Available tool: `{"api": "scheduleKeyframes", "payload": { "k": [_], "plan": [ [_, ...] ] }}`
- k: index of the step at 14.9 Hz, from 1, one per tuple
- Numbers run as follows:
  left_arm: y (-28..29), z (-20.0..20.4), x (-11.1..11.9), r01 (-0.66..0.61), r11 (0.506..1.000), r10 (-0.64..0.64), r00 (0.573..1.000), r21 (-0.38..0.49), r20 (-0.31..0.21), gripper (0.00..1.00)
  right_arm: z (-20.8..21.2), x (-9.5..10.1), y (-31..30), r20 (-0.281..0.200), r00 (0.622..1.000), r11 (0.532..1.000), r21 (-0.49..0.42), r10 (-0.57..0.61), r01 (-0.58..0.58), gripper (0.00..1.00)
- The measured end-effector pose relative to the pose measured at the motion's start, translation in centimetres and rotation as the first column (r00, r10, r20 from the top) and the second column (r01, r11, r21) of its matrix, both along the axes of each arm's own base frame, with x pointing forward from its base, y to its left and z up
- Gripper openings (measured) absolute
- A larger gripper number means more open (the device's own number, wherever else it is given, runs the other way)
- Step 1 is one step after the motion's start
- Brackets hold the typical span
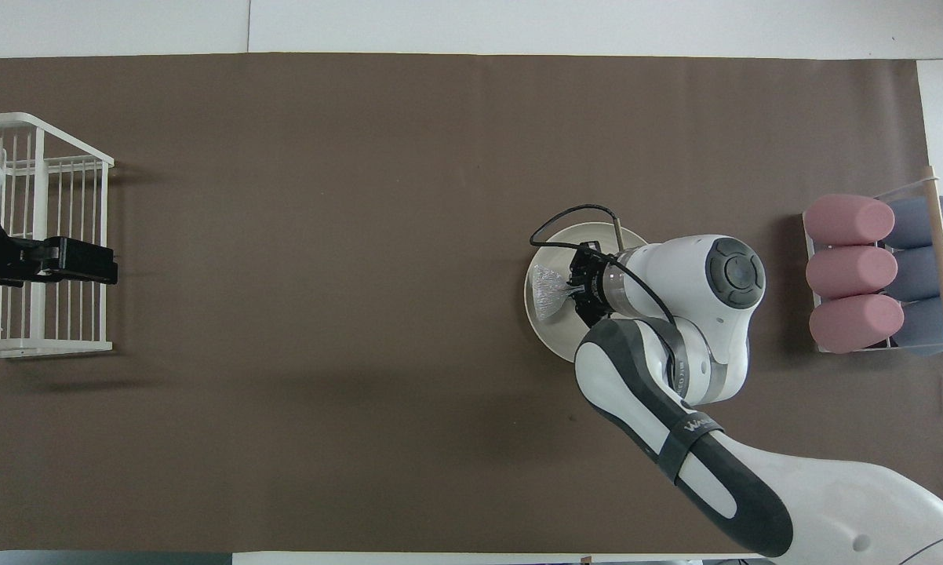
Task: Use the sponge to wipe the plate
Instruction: 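Rub the cloth over the plate surface with the right gripper, then bring the cloth toward the left gripper while the left gripper reaches out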
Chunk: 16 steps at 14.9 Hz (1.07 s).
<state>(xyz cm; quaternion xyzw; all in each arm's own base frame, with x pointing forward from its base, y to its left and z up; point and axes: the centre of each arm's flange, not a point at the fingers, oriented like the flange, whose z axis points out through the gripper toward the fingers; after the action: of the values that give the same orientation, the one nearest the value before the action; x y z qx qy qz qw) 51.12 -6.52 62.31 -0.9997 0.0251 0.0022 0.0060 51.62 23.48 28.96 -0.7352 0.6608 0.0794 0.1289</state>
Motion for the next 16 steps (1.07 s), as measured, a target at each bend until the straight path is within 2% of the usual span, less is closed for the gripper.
{"api": "scheduleKeyframes", "payload": {
  "k": [4, 8, 10, 12, 14, 16],
  "plan": [
    [0.0, 0.1, 0.0, 0.0, 1.0, 0.0, 1.0, 0.0, 0.001, 1.0, 2.5, 1.1, -0.1, -0.097, 0.995, 0.999, 0.005, 0.033, -0.033, 0.11],
    [0.0, 0.1, 0.0, 0.0, 1.0, 0.0, 1.0, -0.001, 0.001, 1.0, 10.0, 2.0, 0.4, -0.133, 0.988, 0.996, 0.004, 0.084, -0.084, 0.11],
    [-0.4, 0.0, -0.1, -0.001, 0.999, 0.0, 1.0, -0.037, -0.005, 1.0, 13.6, 2.2, 1.3, -0.139, 0.987, 0.997, -0.011, 0.075, -0.077, 0.11],
    [-1.2, -0.2, -0.3, -0.023, 0.984, 0.018, 0.999, -0.176, -0.034, 1.0, 16.9, 2.2, 2.9, -0.143, 0.988, 0.998, -0.036, 0.05, -0.056, 0.11],
    [-0.4, -1.0, -0.3, -0.087, 0.937, 0.062, 0.995, -0.337, -0.083, 1.0, 19.6, 1.8, 5.1, -0.14, 0.99, 0.998, -0.054, 0.019, -0.027, 0.11],
    [-0.1, -2.0, -0.5, -0.13, 0.882, 0.084, 0.989, -0.452, -0.121, 1.0, 21.3, 0.9, 7.8, -0.125, 0.992, 0.998, -0.063, -0.017, 0.01, 0.11]
  ]
}}
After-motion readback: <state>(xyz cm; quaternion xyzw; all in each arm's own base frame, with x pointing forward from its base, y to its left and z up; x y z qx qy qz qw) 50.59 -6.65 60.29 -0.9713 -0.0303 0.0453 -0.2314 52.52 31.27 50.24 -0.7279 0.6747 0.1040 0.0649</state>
